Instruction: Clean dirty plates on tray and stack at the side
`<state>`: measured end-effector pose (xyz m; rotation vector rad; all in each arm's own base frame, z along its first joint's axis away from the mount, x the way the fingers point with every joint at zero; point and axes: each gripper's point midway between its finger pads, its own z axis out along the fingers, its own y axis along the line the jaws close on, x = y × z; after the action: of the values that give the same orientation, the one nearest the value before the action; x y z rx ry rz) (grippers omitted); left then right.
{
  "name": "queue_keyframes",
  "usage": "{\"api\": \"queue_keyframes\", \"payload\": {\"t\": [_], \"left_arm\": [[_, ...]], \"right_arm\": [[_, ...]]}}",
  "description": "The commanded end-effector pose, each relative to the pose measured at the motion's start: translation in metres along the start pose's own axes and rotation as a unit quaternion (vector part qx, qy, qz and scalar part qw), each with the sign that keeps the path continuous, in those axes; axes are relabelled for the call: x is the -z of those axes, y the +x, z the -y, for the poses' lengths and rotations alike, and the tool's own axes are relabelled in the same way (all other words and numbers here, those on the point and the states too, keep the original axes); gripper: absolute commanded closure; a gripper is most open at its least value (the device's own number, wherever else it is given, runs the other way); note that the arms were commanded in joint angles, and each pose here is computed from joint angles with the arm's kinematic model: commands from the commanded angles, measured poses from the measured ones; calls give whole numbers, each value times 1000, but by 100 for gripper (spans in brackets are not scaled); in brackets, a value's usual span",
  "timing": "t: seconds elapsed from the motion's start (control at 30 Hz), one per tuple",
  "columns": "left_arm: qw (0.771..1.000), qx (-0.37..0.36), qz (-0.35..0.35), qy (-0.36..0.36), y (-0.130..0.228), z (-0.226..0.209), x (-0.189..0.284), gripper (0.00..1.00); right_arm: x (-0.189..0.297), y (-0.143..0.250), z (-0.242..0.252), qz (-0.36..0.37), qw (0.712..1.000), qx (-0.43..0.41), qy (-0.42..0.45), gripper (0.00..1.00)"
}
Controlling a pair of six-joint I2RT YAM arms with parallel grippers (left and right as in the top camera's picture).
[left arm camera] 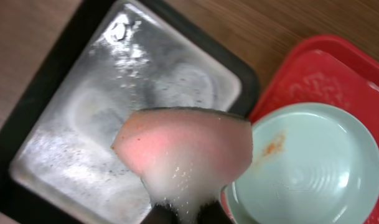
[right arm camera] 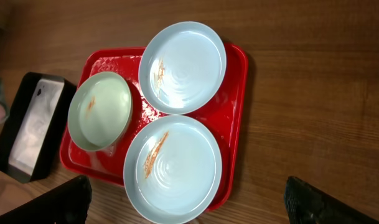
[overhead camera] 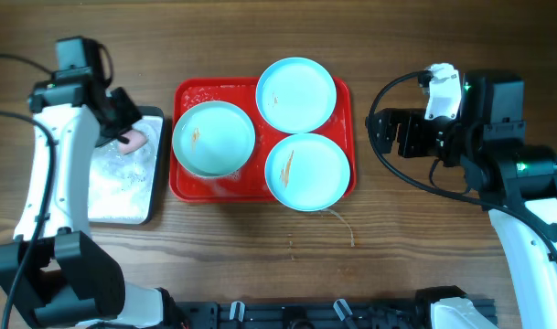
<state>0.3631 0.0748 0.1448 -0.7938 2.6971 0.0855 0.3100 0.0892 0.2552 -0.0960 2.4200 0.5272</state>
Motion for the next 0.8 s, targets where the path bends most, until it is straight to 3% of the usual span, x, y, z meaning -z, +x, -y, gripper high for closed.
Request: {"api": "queue_keyframes", "payload": {"t": [0.0, 0.17, 0.3, 0.43, 0.57, 0.77], "left_arm": [[996, -75, 23, 39, 5, 41, 17, 96], [995, -79, 17, 58, 8, 49, 18, 96], [992, -86, 11, 88, 12, 64, 20, 96], [990, -101, 16, 97, 16, 77, 22, 96], [987, -117, 22, 107, 20, 91, 24, 96], [987, -118, 9, 108, 30, 105, 17, 96]], "right_arm": [[5, -15, -13, 23, 999, -14, -32, 0], [-2, -39, -51, 52, 991, -31, -123, 1], [-59, -36, -106, 11, 983, -53, -177, 16], [-126, -16, -144, -34, 977, -79, -193, 24], [-185, 12, -150, -79, 974, -119, -174, 33], [-230, 36, -138, -86, 981, -127, -116, 47]]}}
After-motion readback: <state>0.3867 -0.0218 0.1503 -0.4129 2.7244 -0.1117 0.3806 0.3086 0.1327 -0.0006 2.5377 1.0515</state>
